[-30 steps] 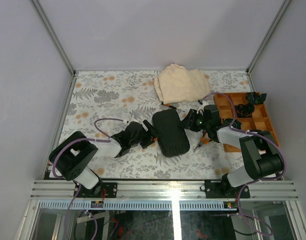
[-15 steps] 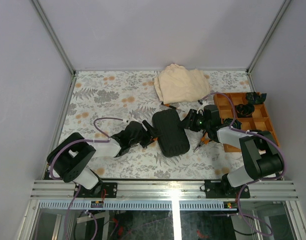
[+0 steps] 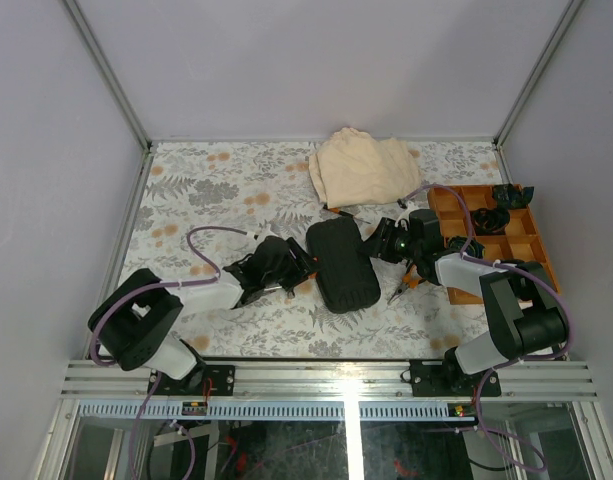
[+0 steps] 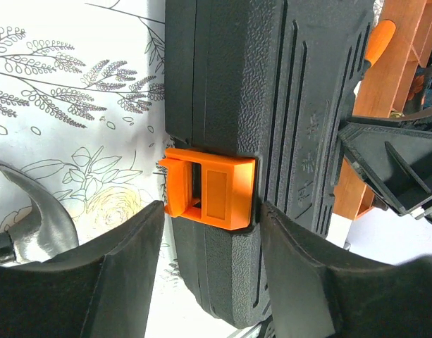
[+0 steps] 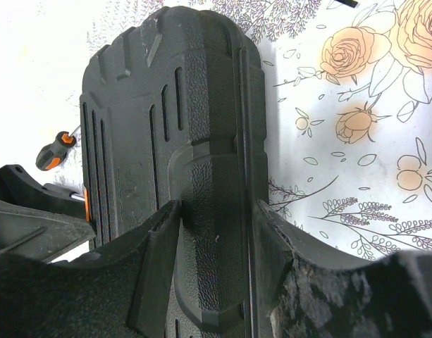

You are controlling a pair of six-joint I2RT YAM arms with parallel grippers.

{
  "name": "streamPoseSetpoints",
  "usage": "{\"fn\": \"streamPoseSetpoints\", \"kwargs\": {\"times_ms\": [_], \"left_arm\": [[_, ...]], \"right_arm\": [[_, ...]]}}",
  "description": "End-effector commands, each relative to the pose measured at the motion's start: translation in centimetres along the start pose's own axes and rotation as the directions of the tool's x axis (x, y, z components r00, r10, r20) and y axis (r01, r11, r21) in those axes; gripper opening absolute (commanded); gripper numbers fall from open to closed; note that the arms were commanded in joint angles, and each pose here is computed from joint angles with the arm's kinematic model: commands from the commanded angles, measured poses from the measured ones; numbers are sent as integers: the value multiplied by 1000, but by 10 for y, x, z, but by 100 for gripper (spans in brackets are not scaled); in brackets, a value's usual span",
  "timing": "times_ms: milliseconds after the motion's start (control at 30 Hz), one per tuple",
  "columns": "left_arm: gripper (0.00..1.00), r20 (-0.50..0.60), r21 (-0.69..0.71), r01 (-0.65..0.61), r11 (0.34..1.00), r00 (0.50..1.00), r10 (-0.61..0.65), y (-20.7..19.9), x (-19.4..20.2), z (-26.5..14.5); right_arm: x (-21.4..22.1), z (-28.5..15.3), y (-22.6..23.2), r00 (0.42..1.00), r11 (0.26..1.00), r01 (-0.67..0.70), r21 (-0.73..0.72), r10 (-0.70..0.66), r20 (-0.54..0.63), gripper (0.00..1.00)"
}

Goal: Sort the tools into containers
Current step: Open the storage box at the center of the board.

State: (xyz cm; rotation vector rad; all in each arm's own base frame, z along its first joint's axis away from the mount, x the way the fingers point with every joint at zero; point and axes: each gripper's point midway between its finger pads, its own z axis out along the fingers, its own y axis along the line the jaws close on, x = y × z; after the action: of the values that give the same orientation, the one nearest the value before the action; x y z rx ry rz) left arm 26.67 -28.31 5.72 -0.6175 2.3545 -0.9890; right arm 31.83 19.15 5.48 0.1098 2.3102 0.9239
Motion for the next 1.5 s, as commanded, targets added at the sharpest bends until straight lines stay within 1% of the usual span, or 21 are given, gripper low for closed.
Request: {"fn": "streamPoseSetpoints", "kwargs": {"times_ms": [0, 200, 267, 467, 600, 867, 1067, 1467], "left_arm": [[33, 47, -28, -36, 999, 998, 38, -1, -10, 0], [26, 45, -35, -27, 999, 999, 28, 5, -8, 1], [25, 44, -35, -21, 999, 999, 22, 7, -7, 0], [16, 55, -2, 1, 1000, 998, -1, 9, -6, -4], [13, 53, 4, 12, 1000, 999, -13, 12, -4, -4], [13, 59, -21, 31, 999, 998, -29, 23, -6, -5], [18, 60, -52, 33, 998, 998, -30, 33, -6, -6], [22, 68, -101, 35, 994, 997, -29, 52, -4, -11]], "right_arm": [[55, -7, -55, 986, 979, -10, 205, 43, -159, 51], [56, -8, -56, 986, 977, -7, 212, 41, -161, 51], [56, -8, -56, 986, 977, -6, 211, 41, -161, 51], [56, -7, -57, 986, 977, -7, 211, 42, -161, 51], [56, -7, -57, 986, 977, -6, 213, 42, -162, 51], [57, -7, -58, 985, 976, -6, 217, 43, -165, 50], [57, -7, -58, 985, 976, -4, 217, 41, -165, 50], [57, -6, -59, 986, 976, -4, 219, 41, -163, 50]]}}
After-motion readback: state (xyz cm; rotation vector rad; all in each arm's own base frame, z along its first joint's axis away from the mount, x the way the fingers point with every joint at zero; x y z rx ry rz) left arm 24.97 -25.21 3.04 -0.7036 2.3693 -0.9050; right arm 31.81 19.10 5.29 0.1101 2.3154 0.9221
